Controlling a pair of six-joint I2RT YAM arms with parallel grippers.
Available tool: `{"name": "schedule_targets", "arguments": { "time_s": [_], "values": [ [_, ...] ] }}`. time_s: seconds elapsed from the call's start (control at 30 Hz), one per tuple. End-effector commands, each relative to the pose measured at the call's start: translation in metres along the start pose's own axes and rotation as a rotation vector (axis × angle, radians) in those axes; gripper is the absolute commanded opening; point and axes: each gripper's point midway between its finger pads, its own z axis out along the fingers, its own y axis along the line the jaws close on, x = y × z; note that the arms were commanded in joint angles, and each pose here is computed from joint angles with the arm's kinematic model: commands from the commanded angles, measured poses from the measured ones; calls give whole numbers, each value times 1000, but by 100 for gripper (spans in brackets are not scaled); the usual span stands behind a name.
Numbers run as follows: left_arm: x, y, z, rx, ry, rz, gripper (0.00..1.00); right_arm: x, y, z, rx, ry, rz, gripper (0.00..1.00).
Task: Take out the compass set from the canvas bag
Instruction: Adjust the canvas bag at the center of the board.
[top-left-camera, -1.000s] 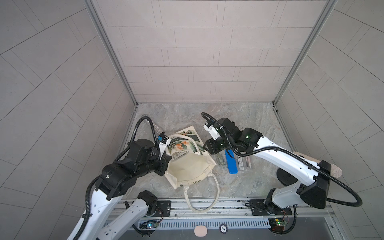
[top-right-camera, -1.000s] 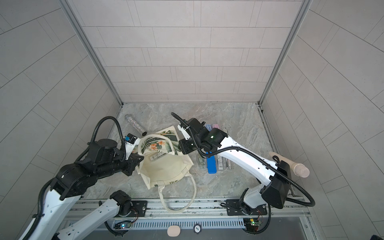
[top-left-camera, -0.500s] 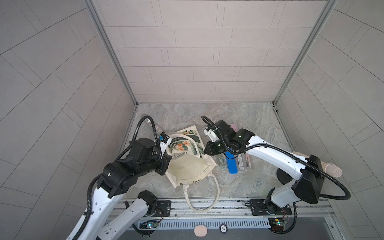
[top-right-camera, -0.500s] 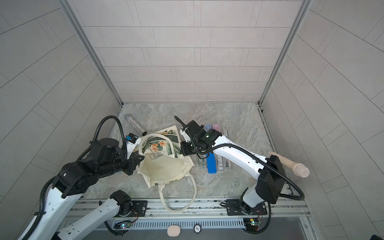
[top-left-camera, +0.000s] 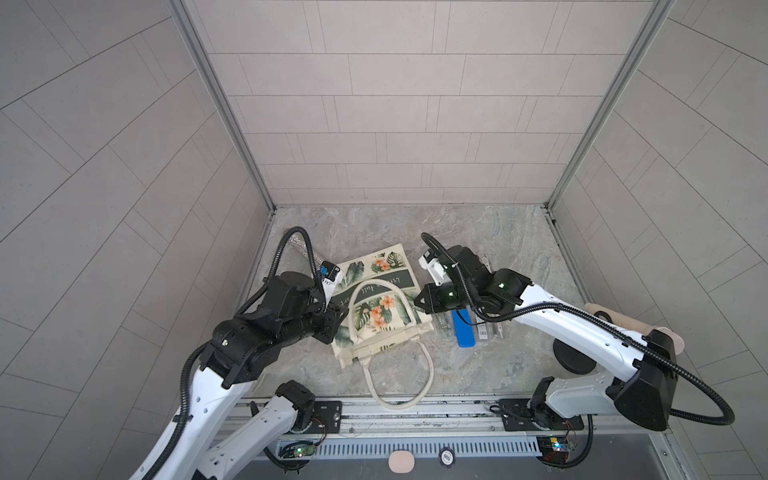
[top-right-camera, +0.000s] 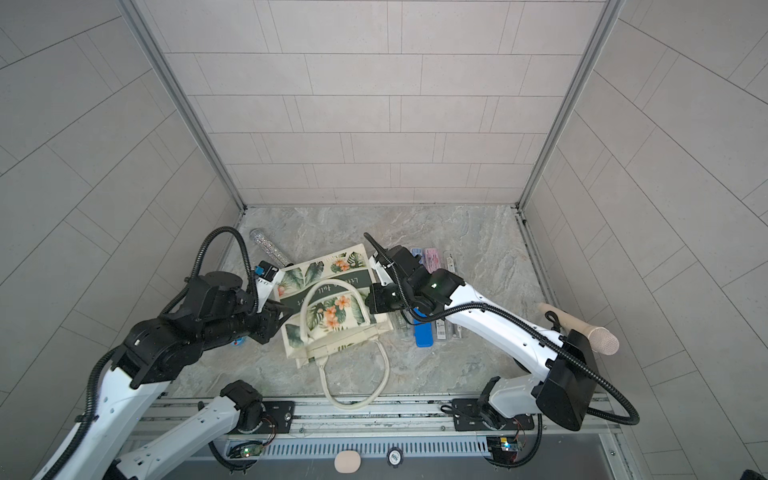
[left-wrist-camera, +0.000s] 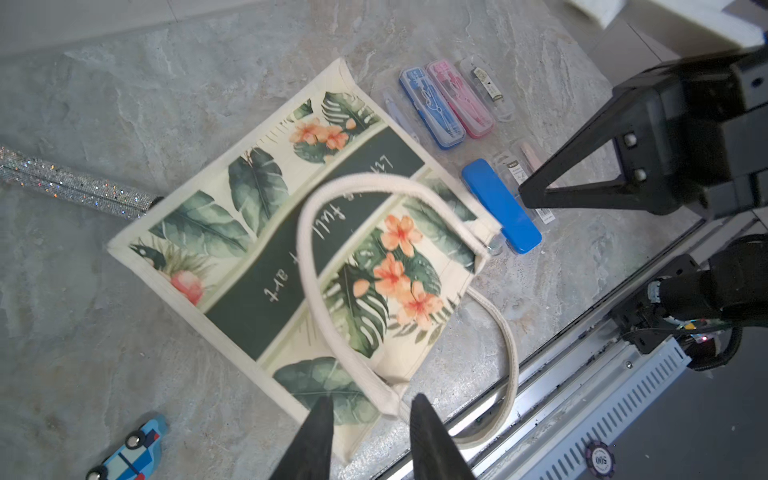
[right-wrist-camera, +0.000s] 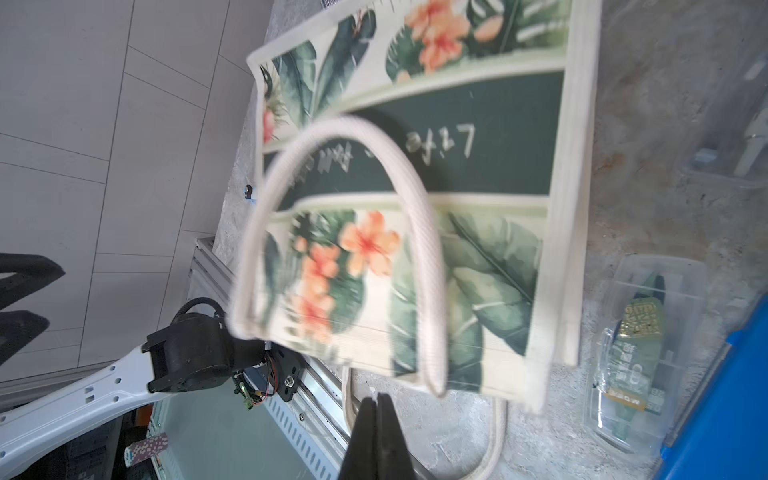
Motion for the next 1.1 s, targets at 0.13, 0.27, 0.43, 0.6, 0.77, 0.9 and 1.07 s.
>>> {"name": "schedule_targets", "arguments": {
  "time_s": [0.13, 0.27, 0.43, 0.6, 0.77, 0.9, 1.07],
  "values": [
    [-15, -2, -5, 4, -47, 25, 42, -5, -7, -7, 44, -14, -48, 16],
    [-22, -10, 1, 43, -24, 24, 42, 9, -52, 10, 125, 69, -26, 35],
    [-27, -15, 2, 68, -39, 10, 40, 20, -96, 28, 138, 112, 49, 38],
    [-24, -17, 7, 86, -34, -9, 40, 21, -108, 45, 87, 146, 102, 39],
    [-23, -19, 11, 103, -35, -24, 40, 19, -119, 62, 79, 169, 133, 39],
    [-20, -19, 12, 105, -34, -28, 40, 20, -122, 73, 62, 189, 150, 39],
    [-15, -18, 15, 101, -21, -25, 40, 19, -108, 74, 5, 197, 120, 33]
  ]
}}
